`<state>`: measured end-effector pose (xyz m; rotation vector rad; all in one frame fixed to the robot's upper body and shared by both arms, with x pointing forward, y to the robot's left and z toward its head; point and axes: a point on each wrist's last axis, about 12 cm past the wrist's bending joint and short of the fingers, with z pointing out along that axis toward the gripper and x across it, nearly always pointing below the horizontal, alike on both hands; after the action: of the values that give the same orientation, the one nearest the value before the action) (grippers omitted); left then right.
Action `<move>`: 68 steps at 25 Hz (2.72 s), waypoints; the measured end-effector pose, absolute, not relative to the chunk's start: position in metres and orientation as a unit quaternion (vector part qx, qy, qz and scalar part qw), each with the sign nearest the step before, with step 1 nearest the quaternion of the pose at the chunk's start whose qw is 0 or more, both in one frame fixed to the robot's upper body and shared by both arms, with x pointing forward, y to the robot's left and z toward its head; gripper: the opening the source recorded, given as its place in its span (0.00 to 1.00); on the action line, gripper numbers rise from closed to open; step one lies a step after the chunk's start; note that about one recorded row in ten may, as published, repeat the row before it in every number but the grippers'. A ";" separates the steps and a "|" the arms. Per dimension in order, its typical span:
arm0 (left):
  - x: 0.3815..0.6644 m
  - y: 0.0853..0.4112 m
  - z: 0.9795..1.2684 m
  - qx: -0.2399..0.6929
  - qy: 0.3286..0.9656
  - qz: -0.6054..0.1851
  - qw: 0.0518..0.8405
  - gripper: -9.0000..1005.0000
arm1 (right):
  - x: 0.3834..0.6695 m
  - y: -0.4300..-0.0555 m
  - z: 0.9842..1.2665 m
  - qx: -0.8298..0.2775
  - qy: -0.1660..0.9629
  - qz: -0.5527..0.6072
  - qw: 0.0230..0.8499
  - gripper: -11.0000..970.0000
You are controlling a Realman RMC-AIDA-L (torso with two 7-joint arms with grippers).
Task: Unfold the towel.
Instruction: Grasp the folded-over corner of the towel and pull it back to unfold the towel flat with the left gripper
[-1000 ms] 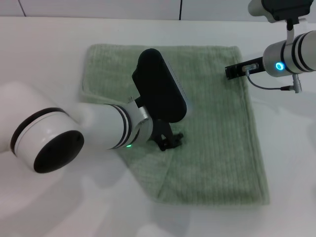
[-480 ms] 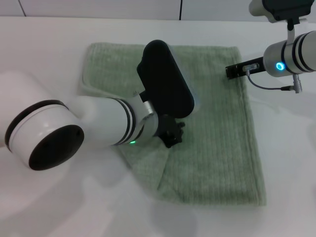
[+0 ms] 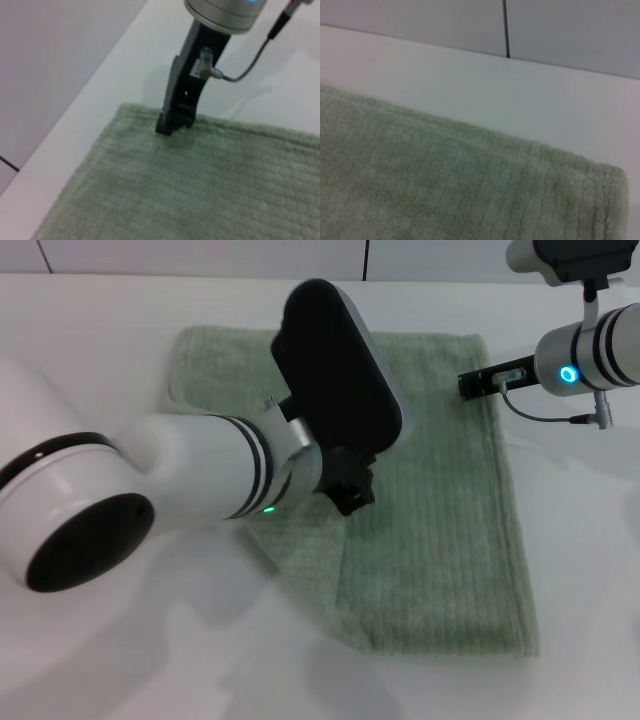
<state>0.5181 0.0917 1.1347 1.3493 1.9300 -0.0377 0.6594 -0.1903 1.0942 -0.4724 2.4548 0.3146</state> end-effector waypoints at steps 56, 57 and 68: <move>0.494 0.165 1.158 0.398 0.850 -0.008 0.346 0.09 | 0.661 -0.193 1.097 -0.181 0.928 0.116 0.305 0.03; 0.494 0.166 1.158 0.395 0.851 -0.008 0.347 0.09 | 0.661 -0.193 1.097 -0.181 0.928 0.116 0.305 0.03; 0.492 0.172 1.166 0.356 0.861 -0.017 0.362 0.10 | 0.661 -0.196 1.097 -0.185 0.928 0.108 0.305 0.03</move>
<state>0.4918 0.1725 1.1665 0.9172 2.2172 -0.0447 0.6608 -0.1956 1.0966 -0.4886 2.4577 0.2852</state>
